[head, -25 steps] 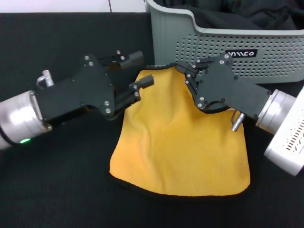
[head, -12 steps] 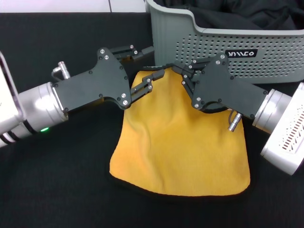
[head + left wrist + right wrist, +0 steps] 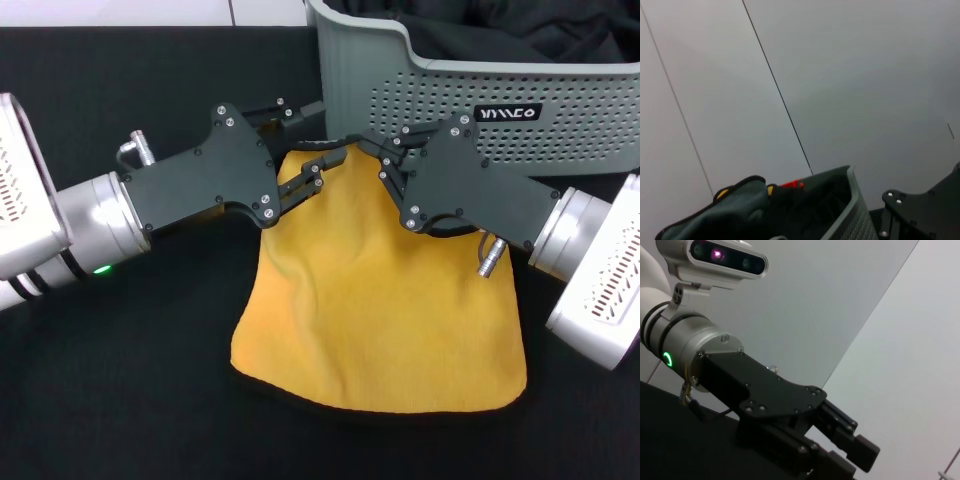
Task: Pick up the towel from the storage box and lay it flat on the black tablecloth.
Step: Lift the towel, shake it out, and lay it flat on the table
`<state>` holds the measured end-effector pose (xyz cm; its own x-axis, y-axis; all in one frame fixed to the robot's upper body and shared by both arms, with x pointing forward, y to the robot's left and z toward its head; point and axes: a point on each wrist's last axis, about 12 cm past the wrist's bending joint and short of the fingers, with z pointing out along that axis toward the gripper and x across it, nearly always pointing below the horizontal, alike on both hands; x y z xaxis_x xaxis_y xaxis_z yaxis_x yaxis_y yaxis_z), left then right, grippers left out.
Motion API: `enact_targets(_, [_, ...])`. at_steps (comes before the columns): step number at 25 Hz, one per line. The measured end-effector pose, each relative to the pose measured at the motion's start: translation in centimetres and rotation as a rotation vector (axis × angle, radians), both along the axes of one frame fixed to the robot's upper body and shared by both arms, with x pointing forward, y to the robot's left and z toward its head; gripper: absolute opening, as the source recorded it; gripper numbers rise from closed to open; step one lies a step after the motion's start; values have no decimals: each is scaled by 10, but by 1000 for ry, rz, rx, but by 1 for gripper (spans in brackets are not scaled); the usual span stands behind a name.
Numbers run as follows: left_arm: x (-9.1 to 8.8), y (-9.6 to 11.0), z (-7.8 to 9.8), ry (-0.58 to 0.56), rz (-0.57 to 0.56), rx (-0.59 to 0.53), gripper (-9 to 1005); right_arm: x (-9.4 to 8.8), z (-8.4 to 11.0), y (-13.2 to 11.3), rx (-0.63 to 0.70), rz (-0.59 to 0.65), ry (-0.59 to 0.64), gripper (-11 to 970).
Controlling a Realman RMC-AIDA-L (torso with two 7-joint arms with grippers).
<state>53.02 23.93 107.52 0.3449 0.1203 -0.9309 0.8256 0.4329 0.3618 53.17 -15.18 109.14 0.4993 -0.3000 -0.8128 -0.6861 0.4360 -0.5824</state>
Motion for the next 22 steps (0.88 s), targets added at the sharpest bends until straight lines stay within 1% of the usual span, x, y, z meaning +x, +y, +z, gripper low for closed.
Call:
enact_targets(6, [0,0,-7,33,31,9,414,-1,0,2,-1,9,0,64])
enact_targets(20, [0,-2,-10,56,37,4,405,-2,-1,1,0,11,1,78])
enact_targets(22, [0,-2,-10,55,36,5,363,-2,-1,1,1,12,1,80])
